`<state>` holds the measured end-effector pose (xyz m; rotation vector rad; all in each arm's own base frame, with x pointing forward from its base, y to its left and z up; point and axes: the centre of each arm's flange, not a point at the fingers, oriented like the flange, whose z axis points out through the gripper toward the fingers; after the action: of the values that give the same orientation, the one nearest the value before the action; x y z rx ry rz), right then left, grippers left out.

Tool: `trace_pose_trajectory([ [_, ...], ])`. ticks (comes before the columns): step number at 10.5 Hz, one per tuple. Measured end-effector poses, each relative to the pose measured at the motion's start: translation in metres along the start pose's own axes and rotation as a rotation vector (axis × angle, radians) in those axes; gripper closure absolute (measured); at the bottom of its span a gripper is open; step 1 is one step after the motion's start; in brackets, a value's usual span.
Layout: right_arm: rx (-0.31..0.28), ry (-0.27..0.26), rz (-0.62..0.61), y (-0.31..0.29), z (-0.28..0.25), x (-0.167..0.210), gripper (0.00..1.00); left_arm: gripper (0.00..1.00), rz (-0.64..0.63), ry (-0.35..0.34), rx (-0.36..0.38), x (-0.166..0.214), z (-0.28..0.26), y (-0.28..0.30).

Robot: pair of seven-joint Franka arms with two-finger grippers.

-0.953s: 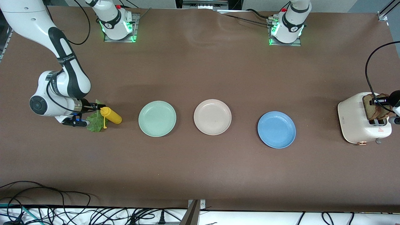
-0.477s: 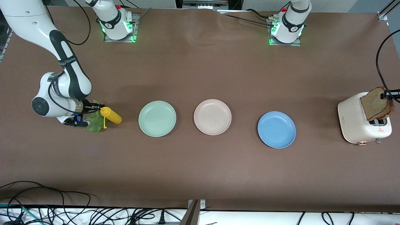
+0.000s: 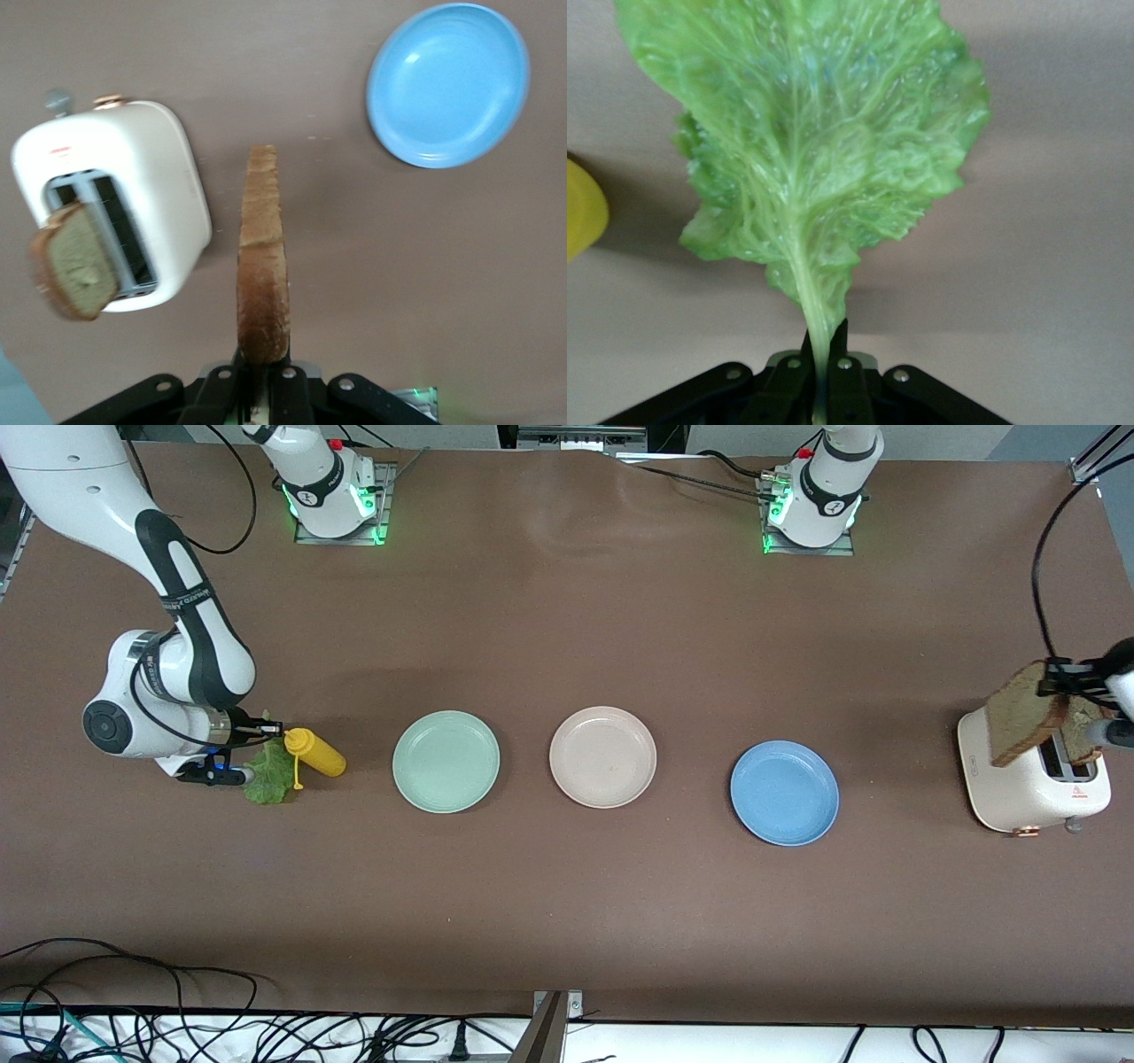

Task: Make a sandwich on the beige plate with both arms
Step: 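Lift the lettuce with the right gripper while the left gripper carries toast, then release the toast on the beige plate while the right gripper carries lettuce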

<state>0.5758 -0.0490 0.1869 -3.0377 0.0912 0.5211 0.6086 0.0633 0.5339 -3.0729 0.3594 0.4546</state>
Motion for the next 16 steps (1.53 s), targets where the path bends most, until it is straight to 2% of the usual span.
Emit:
trace_pose_trajectory([
  [1, 0.001, -0.015, -0.006, 0.002, -0.014, 0.001, 0.97, 0.91, 0.041, -0.004, -0.027, 0.006, -0.003, 0.034],
  [3, 0.002, -0.043, -0.009, 0.013, -0.054, -0.004, 0.97, 0.91, 0.069, -0.008, -0.138, 0.016, 0.001, 0.081],
  [5, 0.004, -0.032, -0.062, 0.020, -0.092, -0.015, 0.97, 0.91, 0.092, -0.053, -0.250, 0.035, 0.021, 0.133],
  [7, 0.005, -0.022, -0.108, 0.025, -0.118, -0.028, 0.97, 0.91, 0.118, -0.111, -0.351, 0.071, 0.061, 0.206],
  [10, 0.001, 0.018, -0.126, 0.019, -0.154, -0.043, 0.97, 0.91, 0.159, -0.074, -0.484, 0.127, 0.126, 0.295],
  [13, -0.008, 0.074, -0.154, -0.024, -0.200, -0.066, 0.97, 0.91, 0.112, -0.016, -0.665, 0.162, 0.169, 0.344],
  [15, -0.020, 0.110, -0.181, -0.063, -0.221, -0.080, 0.97, 0.91, 0.070, -0.040, -0.757, 0.176, 0.199, 0.357],
  [16, -0.023, 0.121, -0.186, -0.076, -0.226, -0.084, 0.97, 0.91, 0.063, -0.062, -0.778, 0.180, 0.217, 0.360],
])
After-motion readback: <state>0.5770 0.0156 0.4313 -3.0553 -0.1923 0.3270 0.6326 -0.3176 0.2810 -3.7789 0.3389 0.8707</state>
